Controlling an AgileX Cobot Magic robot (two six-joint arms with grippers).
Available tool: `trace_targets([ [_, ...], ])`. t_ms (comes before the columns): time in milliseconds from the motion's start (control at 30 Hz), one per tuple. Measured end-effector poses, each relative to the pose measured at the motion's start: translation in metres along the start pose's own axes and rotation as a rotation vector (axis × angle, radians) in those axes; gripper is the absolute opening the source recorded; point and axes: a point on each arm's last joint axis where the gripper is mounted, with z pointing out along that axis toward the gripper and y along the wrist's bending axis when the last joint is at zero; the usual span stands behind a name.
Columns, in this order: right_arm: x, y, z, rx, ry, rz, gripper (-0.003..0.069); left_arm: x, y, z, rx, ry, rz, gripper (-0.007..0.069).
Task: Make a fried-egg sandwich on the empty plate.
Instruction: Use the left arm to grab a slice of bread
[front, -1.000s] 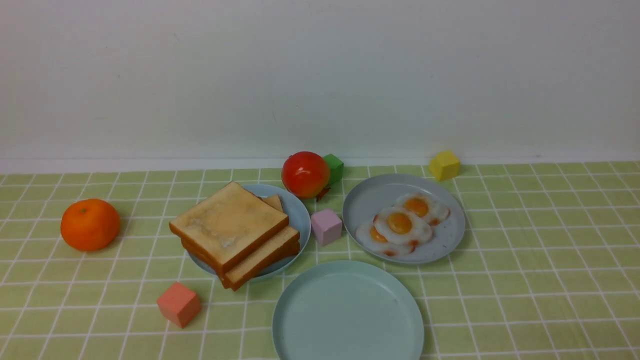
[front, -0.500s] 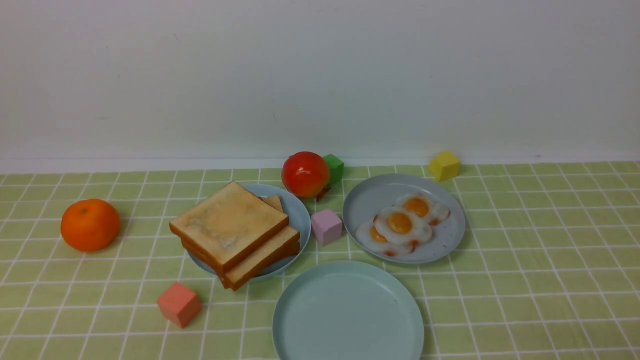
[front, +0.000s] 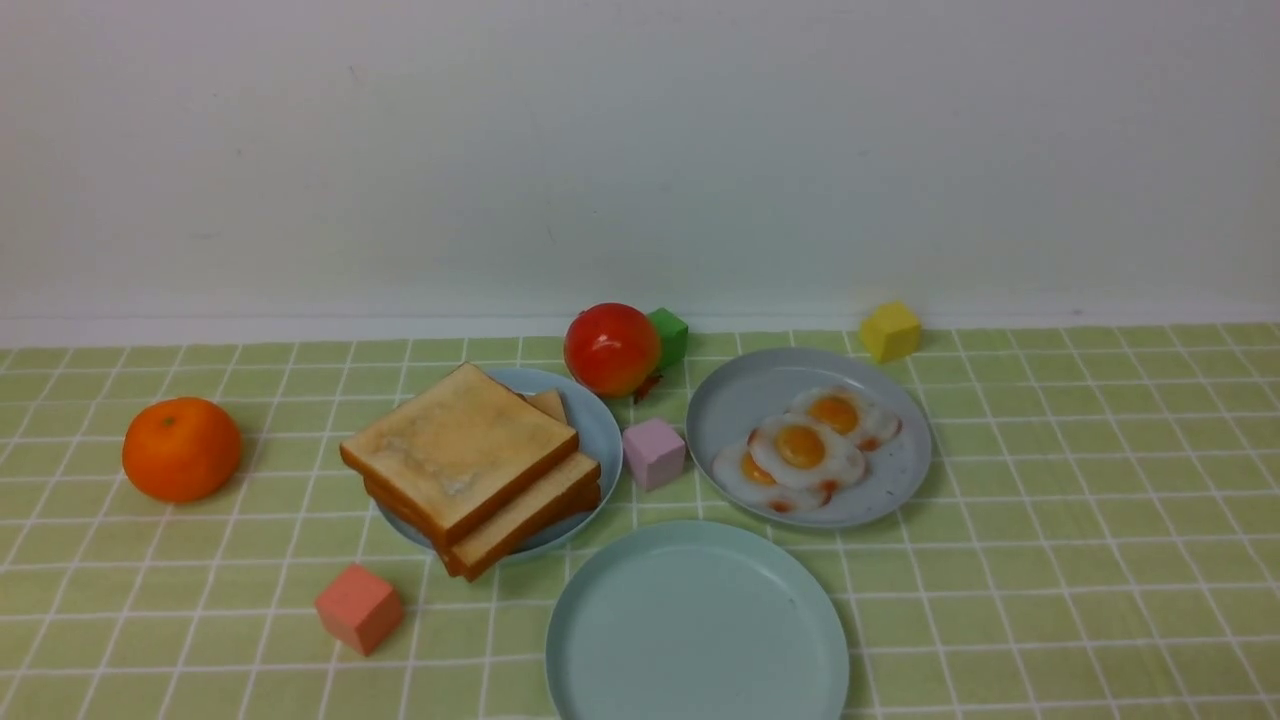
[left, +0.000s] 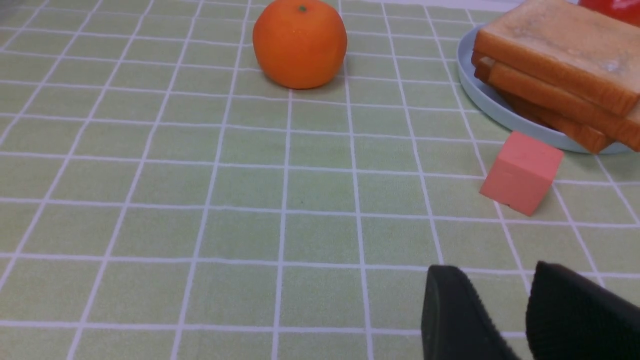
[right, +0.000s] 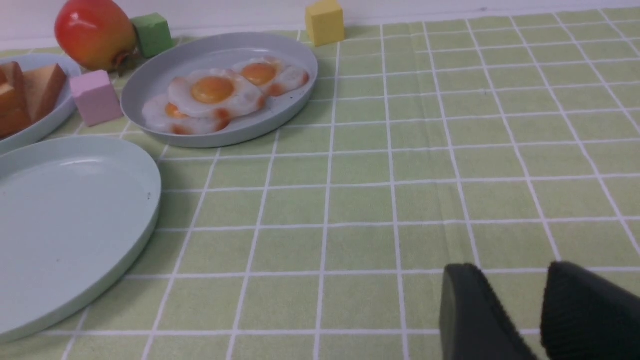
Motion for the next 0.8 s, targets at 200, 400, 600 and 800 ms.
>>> trace_targets([
  [200, 0.0, 0.0, 0.0, 0.0, -0.003, 0.0, 0.0241, 0.0, 0.0, 0.0, 0.001, -0.004, 0.0, 0.0239],
  [400, -0.006, 0.0, 0.0, -0.006, -0.082, 0.0, 0.0241, -0.01, -0.003, -0.001, 0.033, -0.106, 0.0, 0.0239],
  [600, -0.021, 0.001, -0.002, -0.018, -0.249, -0.001, 0.0241, -0.022, -0.007, -0.003, 0.076, -0.248, 0.002, 0.0239],
  [800, -0.028, 0.002, -0.004, -0.023, -0.327, -0.001, 0.0241, -0.026, -0.008, -0.004, 0.089, -0.29, 0.003, 0.0239],
])
